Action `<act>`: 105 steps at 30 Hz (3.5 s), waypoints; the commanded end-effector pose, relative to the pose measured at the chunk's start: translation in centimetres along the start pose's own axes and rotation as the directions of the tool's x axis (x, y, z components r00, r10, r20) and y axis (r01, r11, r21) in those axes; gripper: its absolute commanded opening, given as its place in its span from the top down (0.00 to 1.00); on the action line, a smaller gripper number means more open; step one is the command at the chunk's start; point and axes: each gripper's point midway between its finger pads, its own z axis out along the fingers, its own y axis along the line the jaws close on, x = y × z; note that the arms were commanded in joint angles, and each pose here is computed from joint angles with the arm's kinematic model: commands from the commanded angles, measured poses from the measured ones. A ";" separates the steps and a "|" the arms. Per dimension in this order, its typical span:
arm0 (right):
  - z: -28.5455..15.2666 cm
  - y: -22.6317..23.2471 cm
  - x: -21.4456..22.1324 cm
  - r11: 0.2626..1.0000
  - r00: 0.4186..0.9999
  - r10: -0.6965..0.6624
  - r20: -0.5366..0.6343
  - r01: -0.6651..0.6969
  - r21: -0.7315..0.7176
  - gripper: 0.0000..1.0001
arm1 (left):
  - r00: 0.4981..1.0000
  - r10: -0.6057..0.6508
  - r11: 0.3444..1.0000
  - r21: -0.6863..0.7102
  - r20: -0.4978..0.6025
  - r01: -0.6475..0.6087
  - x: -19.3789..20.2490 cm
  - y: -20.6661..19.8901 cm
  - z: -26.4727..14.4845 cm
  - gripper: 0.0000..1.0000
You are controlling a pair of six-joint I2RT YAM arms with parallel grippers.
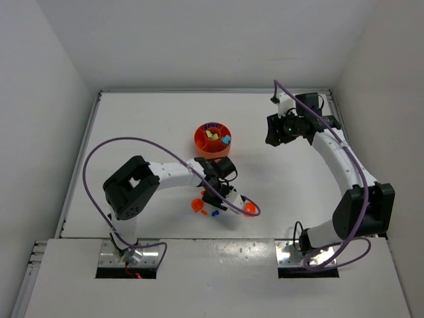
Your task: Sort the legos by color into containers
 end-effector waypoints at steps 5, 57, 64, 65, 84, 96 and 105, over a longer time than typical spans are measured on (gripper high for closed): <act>-0.7 0.0 -2.1 1.000 0.998 -0.014 0.063 0.014 -0.004 0.49 | 1.000 0.024 0.999 0.030 0.003 -0.024 -0.2 -0.5 1.2 0.66; 0.6 -0.4 -1.8 1.000 1.000 0.003 0.019 -0.002 -0.014 0.49 | 0.600 -0.546 0.483 -0.366 0.585 0.795 4.6 17.1 -17.4 0.89; 0.6 -0.4 -1.8 1.000 1.000 0.003 0.019 -0.002 -0.014 0.49 | 0.601 -0.548 0.477 -0.373 0.582 0.796 4.9 17.9 -16.9 0.71; 0.6 -0.4 -1.8 1.000 1.000 0.003 0.019 -0.002 -0.014 0.49 | 0.601 -0.548 0.477 -0.373 0.582 0.796 4.9 17.9 -16.9 0.67; -0.2 -0.8 -2.1 0.997 0.998 -0.055 0.037 0.053 0.055 0.49 | 0.588 -0.399 0.489 -0.380 0.703 0.785 -1.4 14.5 -26.9 0.48; -4.0 -2.1 -3.2 0.976 0.976 -0.122 0.182 0.085 0.199 0.11 | 0.615 -0.521 0.658 -0.179 0.592 0.731 -2.6 2.9 -18.9 0.06; -1.6 0.5 -0.3 0.995 0.995 -0.095 0.012 0.095 0.014 0.26 | 0.798 -0.556 0.814 -0.043 0.232 0.580 -2.8 -6.1 -8.2 0.40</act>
